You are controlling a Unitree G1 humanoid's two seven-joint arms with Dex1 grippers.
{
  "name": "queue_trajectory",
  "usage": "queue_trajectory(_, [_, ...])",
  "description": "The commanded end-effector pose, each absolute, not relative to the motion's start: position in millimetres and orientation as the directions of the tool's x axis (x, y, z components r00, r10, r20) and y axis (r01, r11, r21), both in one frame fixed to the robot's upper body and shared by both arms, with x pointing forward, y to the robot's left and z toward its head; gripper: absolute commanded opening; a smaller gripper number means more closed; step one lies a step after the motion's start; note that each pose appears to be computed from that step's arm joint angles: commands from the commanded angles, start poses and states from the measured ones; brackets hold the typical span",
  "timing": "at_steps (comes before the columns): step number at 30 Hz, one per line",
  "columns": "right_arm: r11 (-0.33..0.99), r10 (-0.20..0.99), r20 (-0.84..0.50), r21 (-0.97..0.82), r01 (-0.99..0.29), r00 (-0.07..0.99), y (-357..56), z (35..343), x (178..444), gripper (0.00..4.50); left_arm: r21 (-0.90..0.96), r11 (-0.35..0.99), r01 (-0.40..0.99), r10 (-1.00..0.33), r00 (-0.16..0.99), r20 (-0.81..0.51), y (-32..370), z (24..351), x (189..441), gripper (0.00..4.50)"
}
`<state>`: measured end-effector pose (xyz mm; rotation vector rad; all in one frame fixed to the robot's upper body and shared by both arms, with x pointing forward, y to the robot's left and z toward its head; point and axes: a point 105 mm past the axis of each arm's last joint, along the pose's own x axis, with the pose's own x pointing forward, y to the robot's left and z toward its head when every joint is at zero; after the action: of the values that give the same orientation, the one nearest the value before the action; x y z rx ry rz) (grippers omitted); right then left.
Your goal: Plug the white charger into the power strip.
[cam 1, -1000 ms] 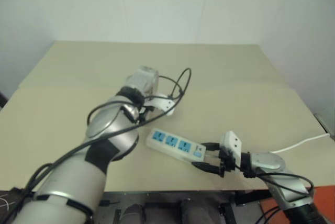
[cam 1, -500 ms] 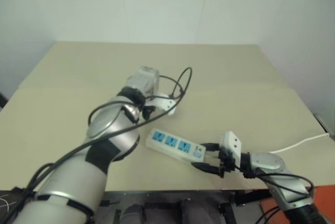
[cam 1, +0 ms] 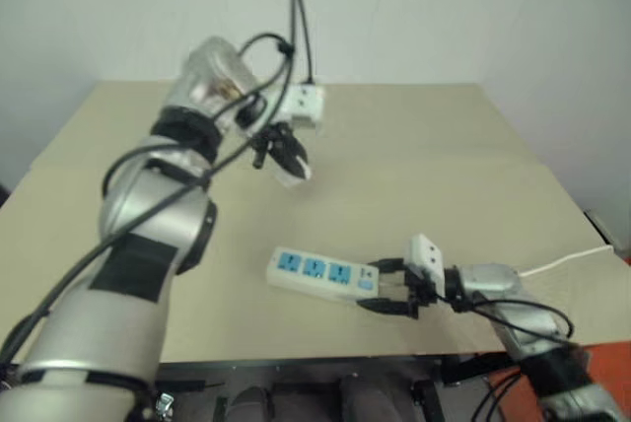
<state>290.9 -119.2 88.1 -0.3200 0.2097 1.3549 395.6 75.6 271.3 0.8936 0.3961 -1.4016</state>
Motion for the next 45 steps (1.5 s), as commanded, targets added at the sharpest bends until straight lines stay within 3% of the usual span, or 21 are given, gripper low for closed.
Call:
queue_trajectory(1, [0.090,0.934,-0.332,-0.139,-0.986,0.132,-114.4,91.8,299.6,3.41,0.248,-0.020,0.969,-0.837,0.120,-0.534,76.7,289.5,383.0,0.99])
queue_trajectory(6, [0.039,0.933,-0.347,-0.180,-0.983,0.100,-108.9,85.7,314.3,3.41,0.136,-0.103,0.985,-0.969,-0.069,-0.236,91.6,281.8,340.1,0.99])
queue_trajectory(9, [0.016,0.930,-0.357,-0.185,-0.983,0.082,-107.7,80.2,315.6,3.41,0.086,-0.102,0.991,-0.989,-0.092,-0.115,92.4,264.7,328.1,0.99])
queue_trajectory(16, [0.008,0.937,-0.342,-0.186,-0.983,0.072,-103.3,75.6,315.4,3.41,0.105,-0.116,0.988,-0.993,-0.117,0.006,87.6,230.6,312.4,0.99])
queue_trajectory(21, [0.016,0.939,-0.334,-0.190,-0.982,0.080,-101.2,73.2,314.2,3.41,0.128,-0.132,0.983,-0.991,-0.130,-0.024,82.5,197.8,314.1,0.99])
queue_trajectory(31, [0.053,0.937,-0.327,-0.207,-0.977,0.120,-103.0,73.0,316.5,3.41,0.127,-0.128,0.984,-0.990,-0.134,0.035,76.8,186.4,316.2,0.99])
queue_trajectory(39, [0.051,0.937,-0.329,-0.197,-0.979,0.115,-99.9,70.1,314.2,3.41,0.092,-0.179,0.980,-0.983,-0.175,-0.054,71.0,153.1,311.4,0.99])
queue_trajectory(45, [0.050,0.938,-0.328,-0.193,-0.980,0.113,-99.2,70.6,313.2,3.41,0.076,-0.159,0.984,-0.987,-0.156,-0.041,69.9,146.8,318.3,0.99])
